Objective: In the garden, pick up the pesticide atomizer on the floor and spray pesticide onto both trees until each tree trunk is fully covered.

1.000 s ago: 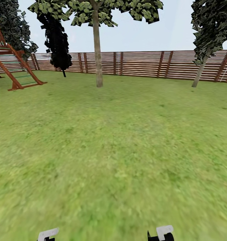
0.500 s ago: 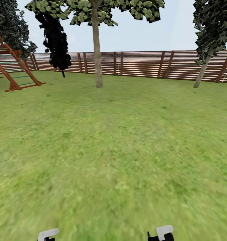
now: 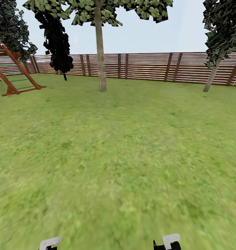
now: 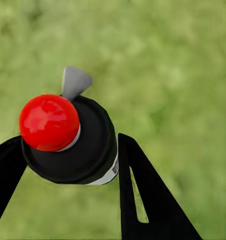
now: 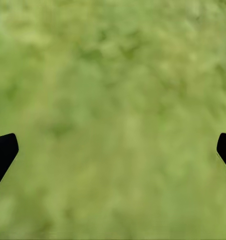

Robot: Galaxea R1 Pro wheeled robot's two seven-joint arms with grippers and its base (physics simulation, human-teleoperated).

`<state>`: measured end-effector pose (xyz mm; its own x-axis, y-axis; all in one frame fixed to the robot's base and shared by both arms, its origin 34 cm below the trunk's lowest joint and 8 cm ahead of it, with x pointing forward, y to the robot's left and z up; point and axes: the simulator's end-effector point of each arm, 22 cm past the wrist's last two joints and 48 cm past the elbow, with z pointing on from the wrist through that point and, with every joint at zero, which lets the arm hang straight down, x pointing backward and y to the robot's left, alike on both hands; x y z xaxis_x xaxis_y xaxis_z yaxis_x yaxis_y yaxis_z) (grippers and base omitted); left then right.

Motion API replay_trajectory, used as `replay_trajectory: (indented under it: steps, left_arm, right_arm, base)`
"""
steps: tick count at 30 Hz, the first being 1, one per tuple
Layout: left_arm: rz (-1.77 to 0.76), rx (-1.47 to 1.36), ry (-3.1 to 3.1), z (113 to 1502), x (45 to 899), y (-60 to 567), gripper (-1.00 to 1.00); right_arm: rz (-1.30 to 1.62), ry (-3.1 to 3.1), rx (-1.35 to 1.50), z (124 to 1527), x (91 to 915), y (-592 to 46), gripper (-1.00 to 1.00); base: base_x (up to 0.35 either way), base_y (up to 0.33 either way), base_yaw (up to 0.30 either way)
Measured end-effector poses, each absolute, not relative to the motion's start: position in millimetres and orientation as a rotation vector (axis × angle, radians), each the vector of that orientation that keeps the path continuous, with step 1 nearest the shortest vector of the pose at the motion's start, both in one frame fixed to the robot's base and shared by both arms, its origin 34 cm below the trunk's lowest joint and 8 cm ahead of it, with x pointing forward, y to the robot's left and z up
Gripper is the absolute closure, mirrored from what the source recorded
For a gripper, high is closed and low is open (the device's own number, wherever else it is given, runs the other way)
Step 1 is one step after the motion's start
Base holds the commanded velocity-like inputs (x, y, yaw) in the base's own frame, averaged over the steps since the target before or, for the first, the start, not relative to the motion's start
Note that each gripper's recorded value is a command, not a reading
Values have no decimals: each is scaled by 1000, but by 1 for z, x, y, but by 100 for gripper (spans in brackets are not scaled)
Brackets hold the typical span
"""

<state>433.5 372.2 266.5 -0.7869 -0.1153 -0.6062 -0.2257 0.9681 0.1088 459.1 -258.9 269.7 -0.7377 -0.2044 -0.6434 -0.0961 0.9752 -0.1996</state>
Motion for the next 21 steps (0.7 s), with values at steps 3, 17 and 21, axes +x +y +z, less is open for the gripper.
replay_trajectory:
  steps: [3, 17, 21]
  left_arm:
    - [232, -239, 2481, 267, 434, 372, 100]
    - [233, -238, 2481, 267, 434, 373, 100]
    - [232, -238, 2481, 267, 434, 372, 100]
  right_arm:
    - [-198, 2403, -209, 270, 459, -259, -100]
    - [-198, 2403, -209, 270, 459, -259, -100]
    - [-199, 2403, -209, 270, 459, -259, -100]
  base:
    - [340, 0, 0]
    - [340, 0, 0]
    - [340, 0, 0]
